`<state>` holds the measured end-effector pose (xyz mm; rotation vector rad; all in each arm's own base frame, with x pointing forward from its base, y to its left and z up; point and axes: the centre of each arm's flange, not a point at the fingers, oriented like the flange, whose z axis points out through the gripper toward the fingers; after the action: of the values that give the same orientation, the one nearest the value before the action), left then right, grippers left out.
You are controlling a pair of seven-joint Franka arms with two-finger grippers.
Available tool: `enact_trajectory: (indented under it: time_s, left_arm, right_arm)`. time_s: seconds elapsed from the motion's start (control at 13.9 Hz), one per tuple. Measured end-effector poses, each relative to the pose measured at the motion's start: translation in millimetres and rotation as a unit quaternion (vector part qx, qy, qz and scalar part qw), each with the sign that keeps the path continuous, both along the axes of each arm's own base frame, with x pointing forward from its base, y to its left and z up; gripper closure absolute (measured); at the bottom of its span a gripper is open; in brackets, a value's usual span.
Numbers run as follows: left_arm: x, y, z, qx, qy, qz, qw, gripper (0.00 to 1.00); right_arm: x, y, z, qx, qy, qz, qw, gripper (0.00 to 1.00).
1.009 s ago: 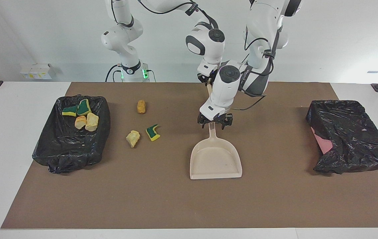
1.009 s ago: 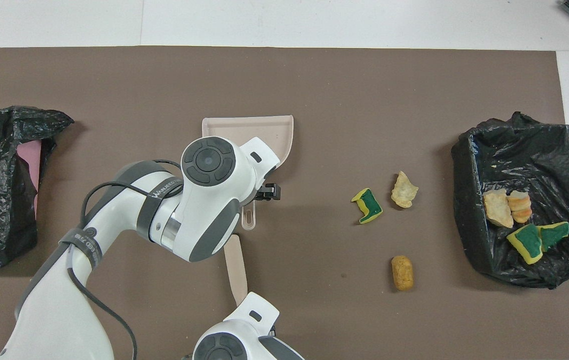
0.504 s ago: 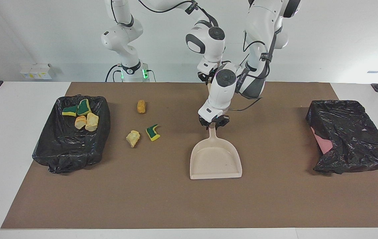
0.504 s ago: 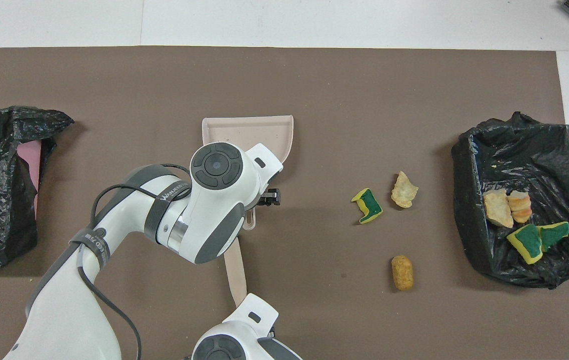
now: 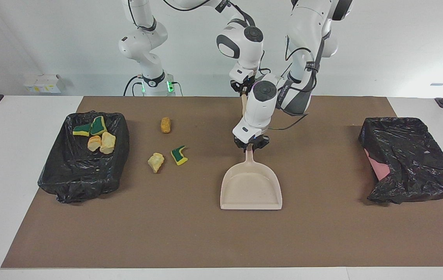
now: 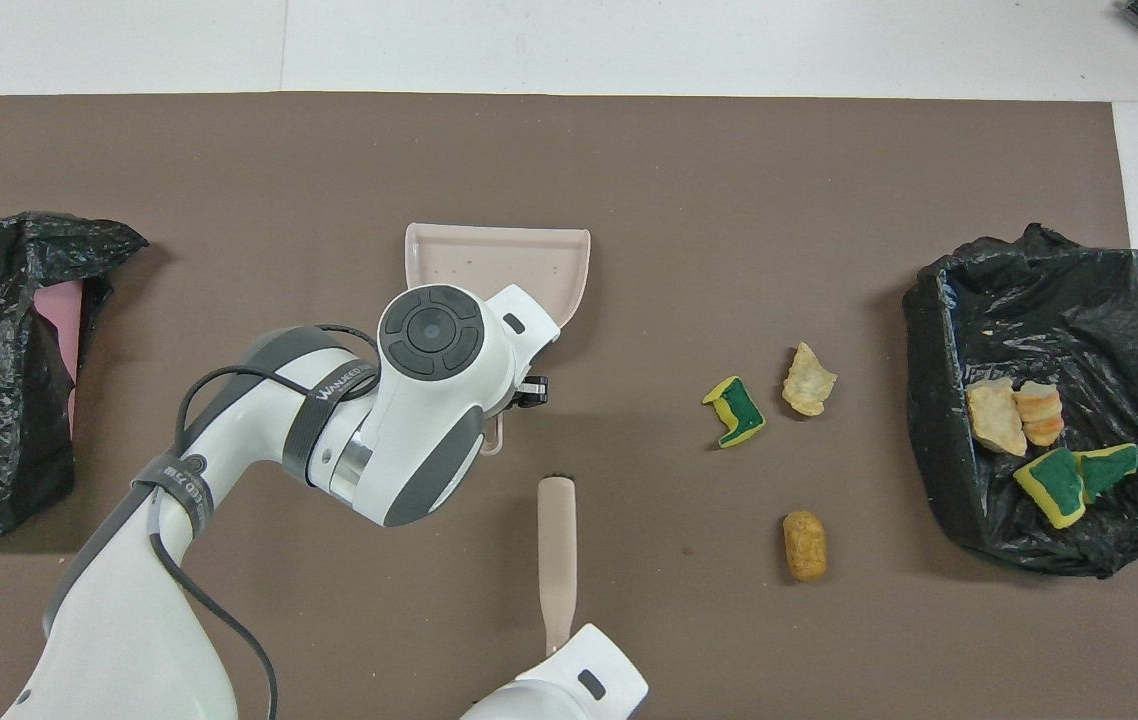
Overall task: Sweep and dump trash in bin
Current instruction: 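Grasp the brush with the right gripper while the left gripper moves the dustpan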
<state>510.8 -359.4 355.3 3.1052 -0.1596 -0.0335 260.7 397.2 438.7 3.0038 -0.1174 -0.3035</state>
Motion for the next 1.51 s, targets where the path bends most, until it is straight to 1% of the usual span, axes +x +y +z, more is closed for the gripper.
enact_trajectory:
  time_s: [0.07, 0.22, 0.36, 0.43, 0.5, 0.65, 0.79, 0.86, 0.94, 1.15, 1.3, 1.37, 1.51]
  left_arm:
    - [0.2, 0.3, 0.8, 0.0, -0.001, -0.002, 1.0, 0.52]
    - [0.9, 1.1, 2.4, 0.0, -0.003, -0.003, 1.0, 0.51]
    - [1.9, 2.1, 3.2, 0.001, -0.004, -0.002, 1.0, 0.55]
    - [2.5, 2.8, 4.0, 0.001, -0.005, -0.002, 1.0, 0.65]
    - [3.5, 3.7, 5.0, 0.001, -0.007, -0.002, 1.0, 0.69]
    - [8.1, 6.0, 10.7, -0.001, -0.012, 0.002, 1.0, 0.69]
    - [15.4, 12.5, 22.6, -0.005, -0.023, 0.005, 1.0, 0.69]
    - [18.9, 18.4, 30.4, -0.006, -0.027, 0.0, 1.0, 0.69]
    - [20.1, 25.4, 37.0, -0.002, -0.025, -0.01, 1.0, 0.69]
    - [20.2, 52.9, 60.3, 0.014, -0.007, -0.058, 0.998, 0.69]
    - [20.0, 73.2, 78.0, 0.02, 0.002, -0.094, 0.995, 0.69]
    - [19.9, 84.9, 86.3, 0.023, 0.008, -0.113, 0.993, 0.69]
    - [18.9, 109.1, 100.8, 0.028, 0.024, -0.154, 0.987, 0.69]
  right_arm:
    - [-2.1, -15.3, 2.6, -0.016, 0.007, -0.01, 1.0, 0.74]
    - [-0.3, -49.4, 1.4, -0.05, 0.023, -0.038, 0.998, 0.74]
    - [10.1, -81.1, -7.0, -0.08, 0.039, -0.072, 0.993, 0.74]
    - [18.4, -97.0, -12.2, -0.094, 0.048, -0.089, 0.99, 0.74]
    - [27.8, -113.6, -17.1, -0.107, 0.059, -0.108, 0.987, 0.74]
    - [43.8, -147.6, -24.3, -0.137, 0.081, -0.137, 0.978, 0.74]
    - [55.1, -179.2, -31.5, -0.155, 0.105, -0.148, 0.971, 0.74]
    - [56.7, -189.4, -37.6, -0.157, 0.114, -0.15, 0.969, 0.74]
    - [55.8, -194.5, -42.4, -0.159, 0.12, -0.152, 0.968, 0.74]
    - [49.3, -198.9, -50.9, -0.157, 0.125, -0.146, 0.969, 0.74]
    - [46.6, -205.6, -53.9, -0.141, 0.137, -0.139, 0.971, 0.74]
    - [46.2, -210.1, -55.6, -0.132, 0.138, -0.137, 0.972, 0.74]
    - [42.9, -214.1, -60.5, -0.112, 0.133, -0.134, 0.976, 0.74]
